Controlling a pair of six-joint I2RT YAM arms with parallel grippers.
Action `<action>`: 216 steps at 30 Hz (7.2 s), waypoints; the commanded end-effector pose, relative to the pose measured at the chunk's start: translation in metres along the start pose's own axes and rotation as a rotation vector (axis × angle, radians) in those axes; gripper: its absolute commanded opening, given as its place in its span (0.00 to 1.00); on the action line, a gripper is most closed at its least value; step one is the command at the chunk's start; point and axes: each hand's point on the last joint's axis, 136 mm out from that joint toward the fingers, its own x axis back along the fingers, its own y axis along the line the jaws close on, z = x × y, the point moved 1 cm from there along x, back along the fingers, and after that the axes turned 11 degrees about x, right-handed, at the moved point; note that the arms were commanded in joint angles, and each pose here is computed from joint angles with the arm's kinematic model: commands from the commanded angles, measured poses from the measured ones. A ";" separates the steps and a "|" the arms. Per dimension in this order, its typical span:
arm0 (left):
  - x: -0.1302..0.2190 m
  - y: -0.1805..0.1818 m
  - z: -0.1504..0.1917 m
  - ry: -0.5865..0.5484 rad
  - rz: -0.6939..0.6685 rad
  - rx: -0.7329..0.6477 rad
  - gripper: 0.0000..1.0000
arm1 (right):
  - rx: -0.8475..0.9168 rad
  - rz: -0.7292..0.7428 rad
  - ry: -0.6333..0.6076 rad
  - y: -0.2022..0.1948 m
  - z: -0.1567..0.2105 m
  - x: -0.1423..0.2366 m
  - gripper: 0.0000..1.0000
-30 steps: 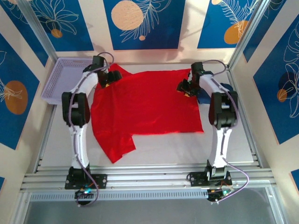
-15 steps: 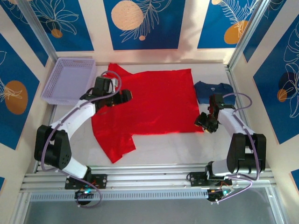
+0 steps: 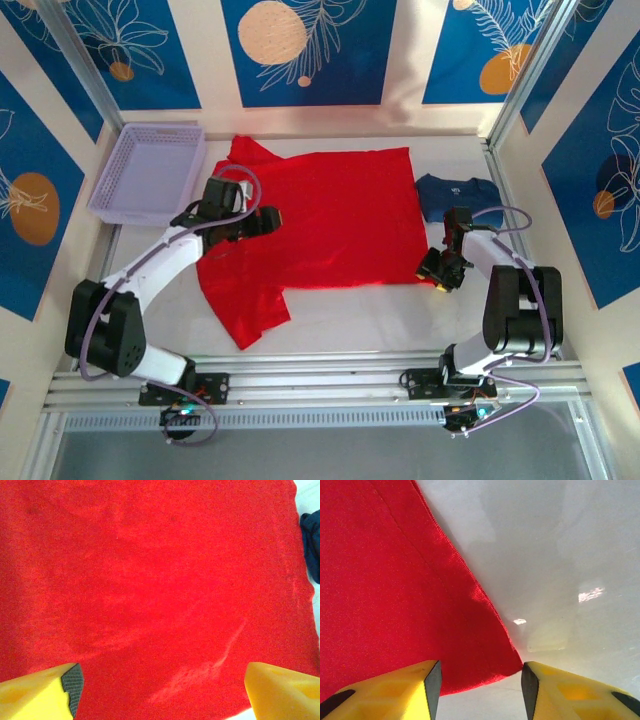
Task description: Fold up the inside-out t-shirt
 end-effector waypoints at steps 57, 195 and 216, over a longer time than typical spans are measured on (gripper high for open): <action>0.056 0.150 0.250 0.435 -0.506 0.135 0.30 | 0.023 -0.061 -0.044 0.011 -0.010 0.008 0.00; -0.037 0.090 -0.040 0.027 -0.185 0.188 0.62 | 0.482 -0.190 -0.293 0.173 -0.109 0.063 0.38; -0.089 0.100 -0.046 0.113 -0.213 0.150 0.26 | 0.667 -0.276 -0.257 0.234 -0.073 0.039 0.39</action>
